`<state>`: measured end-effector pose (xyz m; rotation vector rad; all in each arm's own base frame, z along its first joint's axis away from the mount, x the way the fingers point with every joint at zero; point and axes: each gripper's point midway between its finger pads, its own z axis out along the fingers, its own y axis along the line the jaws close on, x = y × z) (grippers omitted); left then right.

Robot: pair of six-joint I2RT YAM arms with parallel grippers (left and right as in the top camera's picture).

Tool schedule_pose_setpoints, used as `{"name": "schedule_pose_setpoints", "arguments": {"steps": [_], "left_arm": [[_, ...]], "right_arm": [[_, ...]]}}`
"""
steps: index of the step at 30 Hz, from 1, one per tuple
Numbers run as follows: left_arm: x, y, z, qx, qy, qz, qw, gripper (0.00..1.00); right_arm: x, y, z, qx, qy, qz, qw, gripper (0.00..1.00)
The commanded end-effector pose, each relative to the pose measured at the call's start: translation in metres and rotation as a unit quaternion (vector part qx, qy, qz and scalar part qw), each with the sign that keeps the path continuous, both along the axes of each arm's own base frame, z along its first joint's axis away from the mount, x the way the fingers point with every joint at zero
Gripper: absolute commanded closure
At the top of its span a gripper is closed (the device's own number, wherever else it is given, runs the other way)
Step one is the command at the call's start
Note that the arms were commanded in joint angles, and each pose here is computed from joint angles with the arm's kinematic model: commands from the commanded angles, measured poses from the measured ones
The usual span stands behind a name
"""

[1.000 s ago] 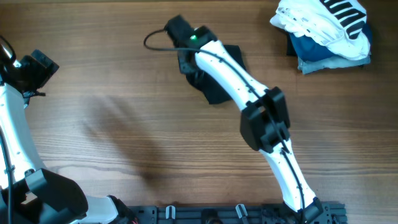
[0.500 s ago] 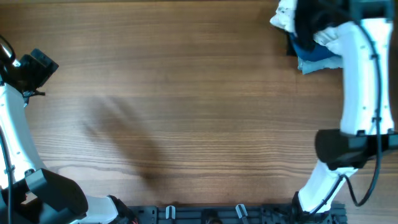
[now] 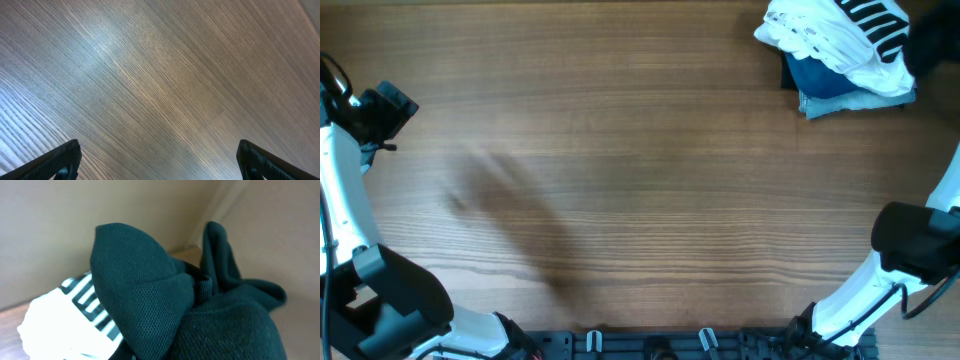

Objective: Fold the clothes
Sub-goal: 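Place the black bundle on top of the clothes stack and release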

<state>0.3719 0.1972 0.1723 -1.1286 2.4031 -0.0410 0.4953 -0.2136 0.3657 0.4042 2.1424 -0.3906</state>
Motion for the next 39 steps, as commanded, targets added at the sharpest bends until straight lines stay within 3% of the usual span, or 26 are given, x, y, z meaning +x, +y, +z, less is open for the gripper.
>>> {"name": "schedule_pose_setpoints", "arguments": {"steps": [1,7,15,26,32,34,35,38,39], "left_arm": [[0.003,0.005,-0.006,0.005,0.003,-0.003,1.0,0.0],[0.007,0.008,-0.006,0.009,-0.003,-0.003,1.0,0.0],[0.011,0.01,-0.003,0.014,-0.012,-0.003,1.0,0.0],[0.012,0.01,-0.003,0.015,-0.014,-0.003,1.0,0.0],[0.012,0.01,-0.003,0.015,-0.014,-0.003,1.0,0.0],[0.011,0.01,-0.003,0.014,-0.013,-0.003,1.0,0.0],[0.011,0.009,-0.004,0.012,-0.012,-0.004,1.0,0.0],[0.01,0.009,-0.004,0.011,-0.01,-0.004,1.0,0.0],[0.01,0.008,-0.004,0.01,-0.01,-0.004,1.0,0.0]], "right_arm": [[0.012,0.008,-0.009,-0.026,0.021,0.045,0.998,0.96],[0.018,0.013,-0.078,0.044,0.095,0.041,0.994,0.96],[0.042,0.033,-0.105,0.109,0.08,0.05,0.99,0.96],[0.164,0.112,-0.159,0.149,-0.039,0.122,0.98,0.96],[0.194,0.162,-0.176,0.14,-0.067,0.145,0.977,0.94],[0.195,0.164,-0.192,0.143,-0.055,0.143,0.978,0.89],[0.194,0.164,-0.196,0.145,-0.049,0.141,0.978,0.76],[0.188,0.157,-0.21,0.141,-0.024,0.125,0.982,0.74],[0.186,0.153,-0.212,0.138,-0.02,0.12,0.983,0.63]]}}
